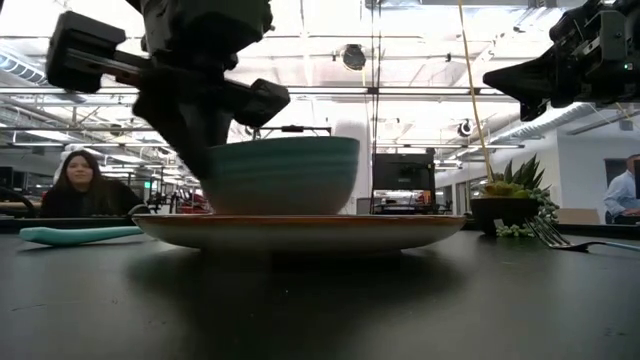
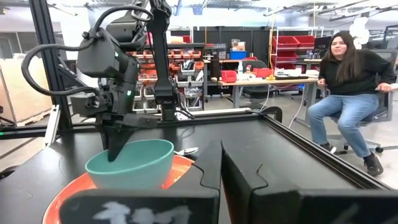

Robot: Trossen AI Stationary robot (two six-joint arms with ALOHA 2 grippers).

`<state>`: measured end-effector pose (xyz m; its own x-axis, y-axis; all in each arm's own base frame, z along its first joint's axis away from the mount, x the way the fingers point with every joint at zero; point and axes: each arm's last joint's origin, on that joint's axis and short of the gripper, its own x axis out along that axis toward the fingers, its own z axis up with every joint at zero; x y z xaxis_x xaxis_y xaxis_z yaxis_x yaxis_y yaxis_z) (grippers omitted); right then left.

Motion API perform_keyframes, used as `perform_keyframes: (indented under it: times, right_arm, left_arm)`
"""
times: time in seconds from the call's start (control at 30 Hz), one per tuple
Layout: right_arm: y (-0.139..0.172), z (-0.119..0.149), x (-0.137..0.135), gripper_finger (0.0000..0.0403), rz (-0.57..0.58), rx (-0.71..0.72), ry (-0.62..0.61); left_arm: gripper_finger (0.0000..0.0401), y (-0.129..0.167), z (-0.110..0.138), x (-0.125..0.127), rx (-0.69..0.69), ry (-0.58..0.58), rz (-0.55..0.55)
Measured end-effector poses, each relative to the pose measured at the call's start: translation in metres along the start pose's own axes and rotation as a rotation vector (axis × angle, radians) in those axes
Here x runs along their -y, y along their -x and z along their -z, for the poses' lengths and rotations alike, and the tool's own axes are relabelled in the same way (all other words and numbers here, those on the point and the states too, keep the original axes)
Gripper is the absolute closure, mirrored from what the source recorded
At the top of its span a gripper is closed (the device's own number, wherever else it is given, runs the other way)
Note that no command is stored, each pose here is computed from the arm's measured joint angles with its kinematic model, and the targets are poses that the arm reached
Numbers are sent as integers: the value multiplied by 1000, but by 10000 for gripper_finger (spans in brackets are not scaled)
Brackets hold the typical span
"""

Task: Set table place
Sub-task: Put the green bowl on top of the orange plate

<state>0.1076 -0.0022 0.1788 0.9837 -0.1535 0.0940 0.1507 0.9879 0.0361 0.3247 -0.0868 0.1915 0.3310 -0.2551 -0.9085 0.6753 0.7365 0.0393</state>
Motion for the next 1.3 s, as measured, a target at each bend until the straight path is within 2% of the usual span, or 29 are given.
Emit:
perform_keyframes:
  times: [0.13, 0.37, 0.6, 0.83, 1.3]
  right_arm:
    - [0, 0, 0, 403, 0, -1, 0]
    - [0, 0, 0, 403, 0, 0, 0]
    - [0, 0, 0, 403, 0, 0, -11]
    - [0, 0, 0, 403, 0, 0, -22]
    - [0, 0, 0, 403, 0, 0, -20]
  left_arm:
    - [334, 1, -1, 0, 10, 0, 5]
    - [331, 1, -2, -1, 26, -4, -5]
    - [329, 2, -7, -6, 65, -6, -84]
    - [329, 3, -11, -7, 98, -10, -92]
    - [328, 7, -10, -7, 67, 45, -73]
